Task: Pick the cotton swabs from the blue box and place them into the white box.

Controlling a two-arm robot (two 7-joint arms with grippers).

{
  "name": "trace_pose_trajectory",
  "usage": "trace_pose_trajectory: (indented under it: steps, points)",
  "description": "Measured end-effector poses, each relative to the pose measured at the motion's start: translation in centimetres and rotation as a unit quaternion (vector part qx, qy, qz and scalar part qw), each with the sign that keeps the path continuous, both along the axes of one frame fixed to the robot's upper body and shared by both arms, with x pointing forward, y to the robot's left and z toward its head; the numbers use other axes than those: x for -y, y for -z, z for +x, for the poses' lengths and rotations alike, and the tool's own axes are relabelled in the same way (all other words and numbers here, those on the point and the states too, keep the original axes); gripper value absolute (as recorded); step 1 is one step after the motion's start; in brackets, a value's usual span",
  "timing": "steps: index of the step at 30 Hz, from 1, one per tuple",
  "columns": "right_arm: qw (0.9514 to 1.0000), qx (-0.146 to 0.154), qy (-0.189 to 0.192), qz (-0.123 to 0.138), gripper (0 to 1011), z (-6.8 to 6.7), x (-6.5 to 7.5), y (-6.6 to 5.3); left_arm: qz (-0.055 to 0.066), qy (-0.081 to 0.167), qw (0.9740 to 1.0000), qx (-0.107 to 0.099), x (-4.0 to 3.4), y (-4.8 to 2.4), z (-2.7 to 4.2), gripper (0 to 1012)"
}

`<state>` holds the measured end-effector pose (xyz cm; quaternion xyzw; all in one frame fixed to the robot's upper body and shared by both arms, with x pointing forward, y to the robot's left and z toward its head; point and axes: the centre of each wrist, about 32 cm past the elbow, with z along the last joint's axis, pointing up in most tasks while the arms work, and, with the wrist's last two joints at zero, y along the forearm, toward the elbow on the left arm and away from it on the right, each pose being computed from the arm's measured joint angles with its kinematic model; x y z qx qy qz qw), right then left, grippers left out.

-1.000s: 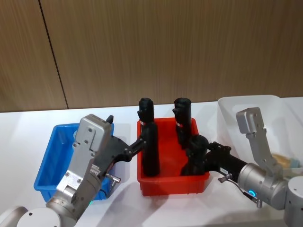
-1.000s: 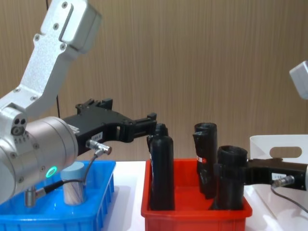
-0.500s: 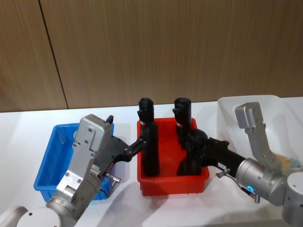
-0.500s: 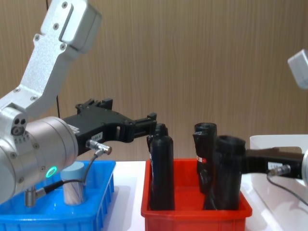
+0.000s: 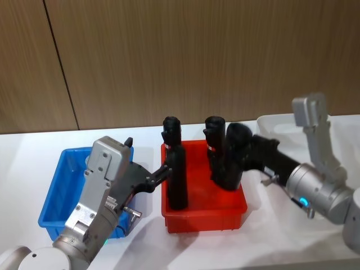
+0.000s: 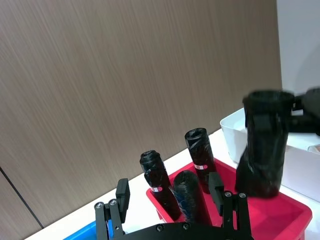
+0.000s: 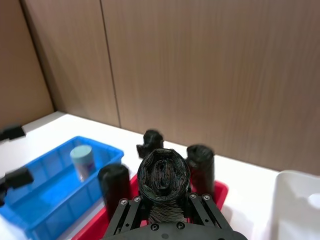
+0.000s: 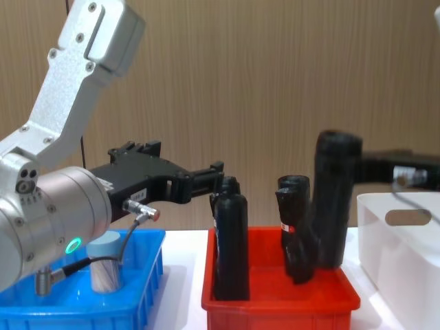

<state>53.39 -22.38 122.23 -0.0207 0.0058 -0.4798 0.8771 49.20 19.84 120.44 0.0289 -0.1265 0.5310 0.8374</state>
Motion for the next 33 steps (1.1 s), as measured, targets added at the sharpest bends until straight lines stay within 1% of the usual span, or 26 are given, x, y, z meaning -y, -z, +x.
trace_pose_trajectory:
  steps: [1, 2, 4, 5, 8, 11, 14, 15, 16, 18, 20, 22, 26, 33]
  points:
    - [1.0, 0.003, 0.002, 0.0, 341, 0.0, 0.1, -0.2, 0.0, 0.0, 1.0, 0.0, 0.0, 0.0, 0.0, 1004]
    - [0.9999, 0.009, 0.007, 0.0, 341, 0.0, 0.2, -0.7, 0.0, 0.0, 1.0, 0.0, 0.0, 0.0, 0.0, 1004]
    - [0.9998, 0.014, 0.013, 0.0, 341, -0.1, 0.3, -1.1, 0.0, 0.0, 1.0, 0.0, 0.0, 0.0, 0.0, 1004]
    - [0.9996, 0.021, 0.019, 0.0, 341, -0.1, 0.5, -1.5, 0.0, 0.0, 1.0, 0.0, 0.0, 0.0, 0.0, 1004]
    - [0.9991, 0.03, 0.031, 0.0, 341, 0.0, 0.9, -2.2, 0.0, 0.0, 1.0, 0.0, 0.0, 0.0, 0.0, 1004]
    - [0.9977, 0.043, 0.053, -0.004, 341, 0.1, 1.5, -3.0, 0.0, 0.0, 1.0, 0.0, 0.0, 0.0, 0.0, 1004]
    - [0.9966, 0.049, 0.066, -0.008, 341, 0.2, 2.0, -3.4, 0.0, 0.0, 1.0, 0.0, 0.0, 0.0, 0.0, 1004]
    - [0.9956, 0.054, 0.076, -0.011, 341, 0.3, 2.3, -3.7, 0.0, 0.0, 1.0, 0.0, 0.0, 0.0, 0.0, 1004]
    - [0.9956, 0.054, 0.076, -0.011, 341, 0.3, 2.3, -3.7, 0.0, 0.0, 1.0, 0.0, 0.0, 0.0, 0.0, 1004]
    - [0.9936, 0.062, 0.093, -0.016, 341, 0.5, 2.9, -4.1, 0.0, 0.0, 1.0, 0.0, 0.0, 0.0, 0.0, 1004]
    - [0.9931, 0.063, 0.097, -0.017, 341, 0.6, 3.1, -4.2, 0.0, 0.0, 1.0, 0.0, 0.0, 0.0, 0.0, 1004]
    - [0.9912, 0.066, 0.113, -0.022, 341, 1.0, 3.7, -4.3, 0.0, 0.0, 1.0, 0.0, 0.0, 0.0, 0.0, 1004]
    - [0.9891, 0.067, 0.128, -0.029, 341, 1.5, 4.3, -4.2, 0.0, 0.0, 1.0, 0.0, 0.0, 0.0, 0.0, 1004]
    - [0.9869, 0.054, 0.147, -0.041, 341, 2.6, 5.1, -3.4, 0.0, 0.0, 1.0, 0.0, 0.0, 0.0, 0.0, 1004]
